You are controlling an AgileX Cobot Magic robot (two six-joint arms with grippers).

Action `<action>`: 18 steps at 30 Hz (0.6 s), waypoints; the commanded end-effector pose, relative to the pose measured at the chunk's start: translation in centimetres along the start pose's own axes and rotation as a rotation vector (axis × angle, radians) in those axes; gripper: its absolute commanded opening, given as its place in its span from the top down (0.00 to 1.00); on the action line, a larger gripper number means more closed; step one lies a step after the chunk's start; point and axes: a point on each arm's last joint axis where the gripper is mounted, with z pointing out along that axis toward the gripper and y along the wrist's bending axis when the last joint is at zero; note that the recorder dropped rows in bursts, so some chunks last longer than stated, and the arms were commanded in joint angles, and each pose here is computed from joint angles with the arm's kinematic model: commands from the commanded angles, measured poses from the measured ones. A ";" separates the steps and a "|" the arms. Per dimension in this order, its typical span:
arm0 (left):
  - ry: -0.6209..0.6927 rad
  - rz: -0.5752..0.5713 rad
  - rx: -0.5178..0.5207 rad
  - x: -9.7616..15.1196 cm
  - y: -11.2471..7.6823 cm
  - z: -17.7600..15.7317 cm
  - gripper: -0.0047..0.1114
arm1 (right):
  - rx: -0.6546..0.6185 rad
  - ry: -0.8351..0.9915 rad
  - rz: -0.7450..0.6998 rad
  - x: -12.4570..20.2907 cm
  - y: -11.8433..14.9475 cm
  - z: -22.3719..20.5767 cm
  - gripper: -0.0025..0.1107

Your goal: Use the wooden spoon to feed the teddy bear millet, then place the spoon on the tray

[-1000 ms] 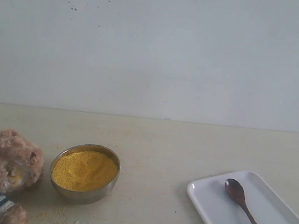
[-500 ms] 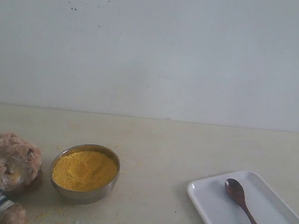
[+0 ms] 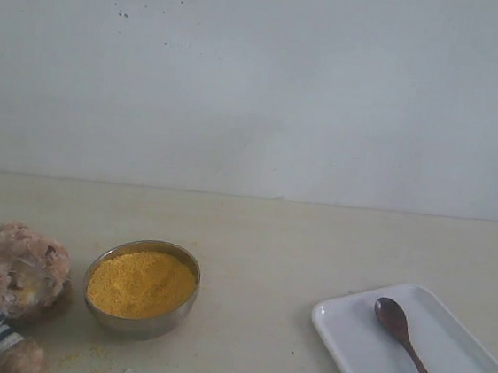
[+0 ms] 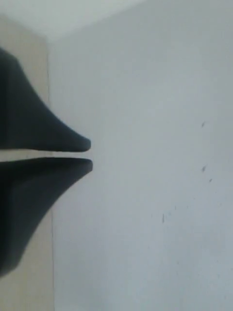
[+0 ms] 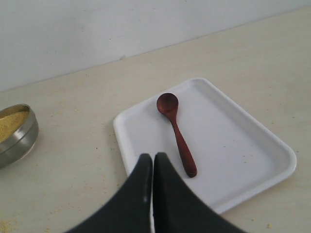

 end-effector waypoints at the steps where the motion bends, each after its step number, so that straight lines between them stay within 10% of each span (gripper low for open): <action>1: -0.146 0.253 -0.245 -2.5 0.7 -4.5 0.93 | 0.001 -0.013 -0.006 -0.1 0.0 0.0 0.98; 8: -0.335 -0.084 -0.167 -3.3 -1.8 -11.0 0.93 | 0.003 -0.013 -0.012 -0.1 0.0 0.0 0.98; 13: -0.391 -0.284 -0.130 1.0 -2.7 -13.1 0.93 | 0.003 -0.013 -0.012 -0.1 0.0 0.0 0.98; 18: -0.351 -0.225 -0.085 5.8 -2.9 -14.2 0.93 | 0.003 -0.013 -0.012 -0.1 0.0 0.0 0.98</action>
